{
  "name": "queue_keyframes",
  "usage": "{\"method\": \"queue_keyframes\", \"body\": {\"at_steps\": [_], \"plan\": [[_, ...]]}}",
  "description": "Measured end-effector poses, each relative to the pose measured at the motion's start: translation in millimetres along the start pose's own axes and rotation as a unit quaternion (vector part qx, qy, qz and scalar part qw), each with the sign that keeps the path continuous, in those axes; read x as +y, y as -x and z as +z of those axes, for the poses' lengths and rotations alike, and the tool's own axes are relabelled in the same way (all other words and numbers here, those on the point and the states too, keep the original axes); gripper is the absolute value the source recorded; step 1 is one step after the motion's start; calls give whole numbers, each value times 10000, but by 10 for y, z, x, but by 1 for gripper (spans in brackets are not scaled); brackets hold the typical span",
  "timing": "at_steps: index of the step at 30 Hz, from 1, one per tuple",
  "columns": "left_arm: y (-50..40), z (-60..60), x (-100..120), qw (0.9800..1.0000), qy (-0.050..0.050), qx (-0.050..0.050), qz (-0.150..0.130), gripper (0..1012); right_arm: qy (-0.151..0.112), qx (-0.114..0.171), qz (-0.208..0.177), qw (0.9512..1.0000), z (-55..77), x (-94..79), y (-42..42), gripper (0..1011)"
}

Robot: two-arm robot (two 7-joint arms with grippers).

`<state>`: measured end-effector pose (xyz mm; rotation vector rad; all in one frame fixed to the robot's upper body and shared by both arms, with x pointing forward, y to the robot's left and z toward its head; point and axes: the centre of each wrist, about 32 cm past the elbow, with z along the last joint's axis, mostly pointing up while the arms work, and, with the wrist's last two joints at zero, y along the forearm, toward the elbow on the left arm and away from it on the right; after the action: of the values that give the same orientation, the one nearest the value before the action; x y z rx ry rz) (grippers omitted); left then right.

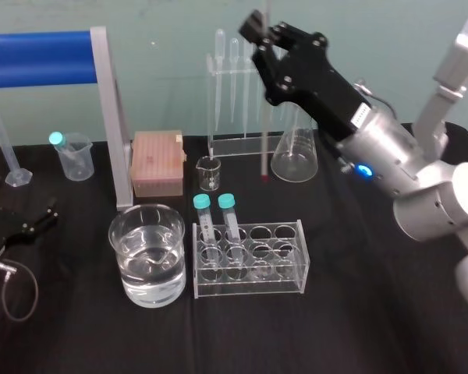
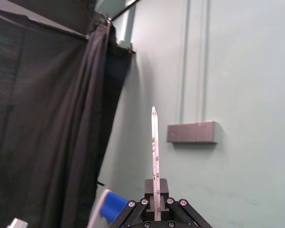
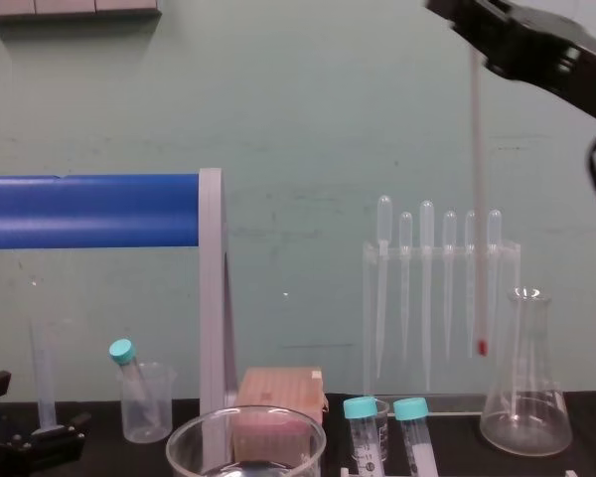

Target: Hold the thermometer with one hand and immerse one end into the beaker, then reinsert it into the test tube rack.

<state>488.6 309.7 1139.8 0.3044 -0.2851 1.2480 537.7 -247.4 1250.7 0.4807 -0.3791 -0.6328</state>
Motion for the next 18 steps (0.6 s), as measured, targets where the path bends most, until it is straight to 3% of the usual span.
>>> {"method": "queue_keyframes", "body": {"at_steps": [6, 18], "plan": [[0, 0, 0, 10000, 0, 0, -1, 1008, 183, -43, -265, 9995, 19, -220, 9, 56], [0, 0, 0, 10000, 0, 0, -1, 1008, 468, 231, -647, 9965, -208, -487, 37, 56]]}}
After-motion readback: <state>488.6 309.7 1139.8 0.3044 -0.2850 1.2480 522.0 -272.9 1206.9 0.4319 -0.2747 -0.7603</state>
